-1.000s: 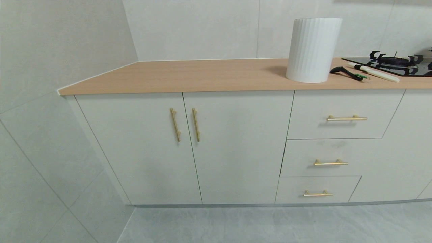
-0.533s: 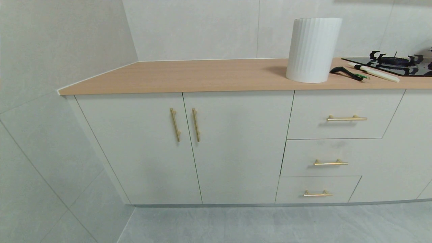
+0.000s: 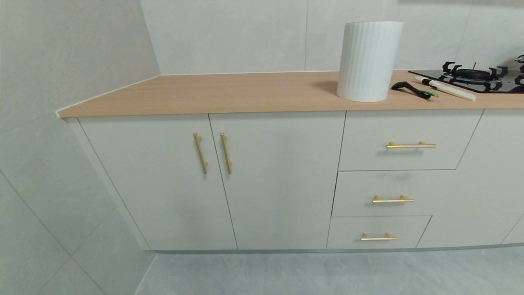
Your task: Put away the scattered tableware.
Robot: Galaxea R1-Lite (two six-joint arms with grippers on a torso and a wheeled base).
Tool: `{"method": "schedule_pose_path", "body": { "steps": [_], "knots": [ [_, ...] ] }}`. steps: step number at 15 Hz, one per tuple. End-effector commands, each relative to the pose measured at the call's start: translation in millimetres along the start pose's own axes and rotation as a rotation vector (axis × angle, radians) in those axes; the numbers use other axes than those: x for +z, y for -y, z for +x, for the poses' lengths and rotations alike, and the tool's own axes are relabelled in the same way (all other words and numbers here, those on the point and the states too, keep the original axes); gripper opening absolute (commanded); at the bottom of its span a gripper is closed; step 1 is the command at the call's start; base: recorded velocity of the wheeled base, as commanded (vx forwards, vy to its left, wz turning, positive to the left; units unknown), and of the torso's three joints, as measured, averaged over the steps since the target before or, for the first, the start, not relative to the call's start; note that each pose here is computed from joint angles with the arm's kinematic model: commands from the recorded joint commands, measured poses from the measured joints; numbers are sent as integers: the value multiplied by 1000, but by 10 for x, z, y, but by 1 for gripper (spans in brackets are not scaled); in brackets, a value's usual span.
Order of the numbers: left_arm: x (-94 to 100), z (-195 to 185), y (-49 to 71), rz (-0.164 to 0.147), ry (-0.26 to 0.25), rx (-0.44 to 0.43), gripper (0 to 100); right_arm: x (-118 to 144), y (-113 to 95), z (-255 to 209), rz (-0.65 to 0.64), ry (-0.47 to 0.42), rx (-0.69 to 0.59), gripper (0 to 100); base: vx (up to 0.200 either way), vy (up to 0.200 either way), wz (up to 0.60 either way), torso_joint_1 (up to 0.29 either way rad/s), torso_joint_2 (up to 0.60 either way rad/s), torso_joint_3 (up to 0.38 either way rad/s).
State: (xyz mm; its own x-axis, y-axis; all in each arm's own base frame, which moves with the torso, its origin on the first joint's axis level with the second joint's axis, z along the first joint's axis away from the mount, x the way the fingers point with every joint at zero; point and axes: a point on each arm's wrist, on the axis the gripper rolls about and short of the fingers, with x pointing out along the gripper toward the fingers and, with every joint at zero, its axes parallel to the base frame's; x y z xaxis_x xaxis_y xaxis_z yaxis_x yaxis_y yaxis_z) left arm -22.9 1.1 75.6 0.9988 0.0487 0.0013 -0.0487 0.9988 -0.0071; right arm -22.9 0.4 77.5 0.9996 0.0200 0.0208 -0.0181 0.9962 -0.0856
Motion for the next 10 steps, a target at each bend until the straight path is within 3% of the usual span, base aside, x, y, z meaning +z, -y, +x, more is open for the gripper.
{"method": "schedule_pose_path", "body": {
  "steps": [1,7,10],
  "knots": [
    [-1,0,0,-1,-1,0,100,0,0,2,-1,-3,-1,100,0,-200,0,7,7,7],
    [-1,0,0,-1,-1,0,100,0,0,2,-1,-2,0,100,0,-200,0,6,-2,1],
    [1,0,0,-1,0,0,100,0,0,2,-1,-2,0,100,0,0,0,0,0,0]
  ]
}}
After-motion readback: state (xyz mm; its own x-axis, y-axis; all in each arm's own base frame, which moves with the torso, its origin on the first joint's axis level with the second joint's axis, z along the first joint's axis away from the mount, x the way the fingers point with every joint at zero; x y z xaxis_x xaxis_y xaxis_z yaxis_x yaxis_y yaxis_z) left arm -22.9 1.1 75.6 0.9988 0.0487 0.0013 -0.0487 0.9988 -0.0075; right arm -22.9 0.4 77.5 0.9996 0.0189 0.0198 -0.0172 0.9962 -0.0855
